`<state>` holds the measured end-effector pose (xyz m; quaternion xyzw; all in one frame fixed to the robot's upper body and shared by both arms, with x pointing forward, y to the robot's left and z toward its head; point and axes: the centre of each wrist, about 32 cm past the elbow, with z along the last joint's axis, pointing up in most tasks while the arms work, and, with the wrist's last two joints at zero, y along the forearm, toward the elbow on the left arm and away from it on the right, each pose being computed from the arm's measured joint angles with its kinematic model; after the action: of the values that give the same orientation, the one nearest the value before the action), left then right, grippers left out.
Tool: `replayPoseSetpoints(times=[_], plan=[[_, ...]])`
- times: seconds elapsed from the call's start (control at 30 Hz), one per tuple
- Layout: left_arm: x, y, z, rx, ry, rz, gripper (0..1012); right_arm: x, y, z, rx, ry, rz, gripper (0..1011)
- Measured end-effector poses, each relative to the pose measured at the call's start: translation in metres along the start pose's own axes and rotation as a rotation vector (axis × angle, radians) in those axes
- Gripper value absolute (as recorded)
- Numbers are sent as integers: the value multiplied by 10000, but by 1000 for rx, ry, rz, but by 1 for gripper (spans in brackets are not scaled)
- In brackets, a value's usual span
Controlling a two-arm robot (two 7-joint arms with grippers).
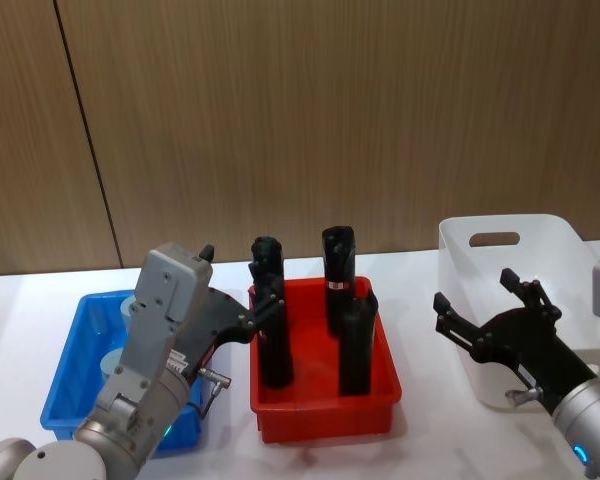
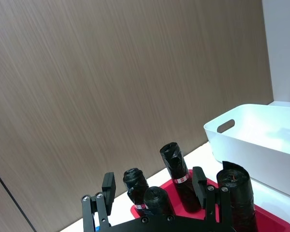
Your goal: Pick the cotton swabs from the blue box and place them into the white box.
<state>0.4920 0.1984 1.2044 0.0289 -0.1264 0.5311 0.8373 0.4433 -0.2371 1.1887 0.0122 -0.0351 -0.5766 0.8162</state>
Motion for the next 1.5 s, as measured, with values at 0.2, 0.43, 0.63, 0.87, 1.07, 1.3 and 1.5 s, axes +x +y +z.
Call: replayPoseSetpoints(times=[0.2, 0.43, 0.63, 0.87, 1.07, 1.3, 1.5], plan=[[0, 0, 0, 0, 0, 0, 1004, 0, 0, 0, 0, 0, 0, 1002], [0, 0, 0, 0, 0, 0, 1004, 0, 0, 0, 0, 0, 0, 1002], [0, 0, 0, 0, 0, 0, 1004, 0, 0, 0, 0, 0, 0, 1002], [2, 0, 0, 0, 0, 0, 1004, 0, 0, 0, 0, 0, 0, 1002], [46, 20, -17, 8, -3, 5, 1004, 0, 0, 0, 0, 0, 0, 1002], [147, 94, -42, 33, 5, 27, 1004, 0, 0, 0, 0, 0, 0, 1002], [226, 177, -62, 59, 35, 61, 1004, 0, 0, 0, 0, 0, 0, 1002]])
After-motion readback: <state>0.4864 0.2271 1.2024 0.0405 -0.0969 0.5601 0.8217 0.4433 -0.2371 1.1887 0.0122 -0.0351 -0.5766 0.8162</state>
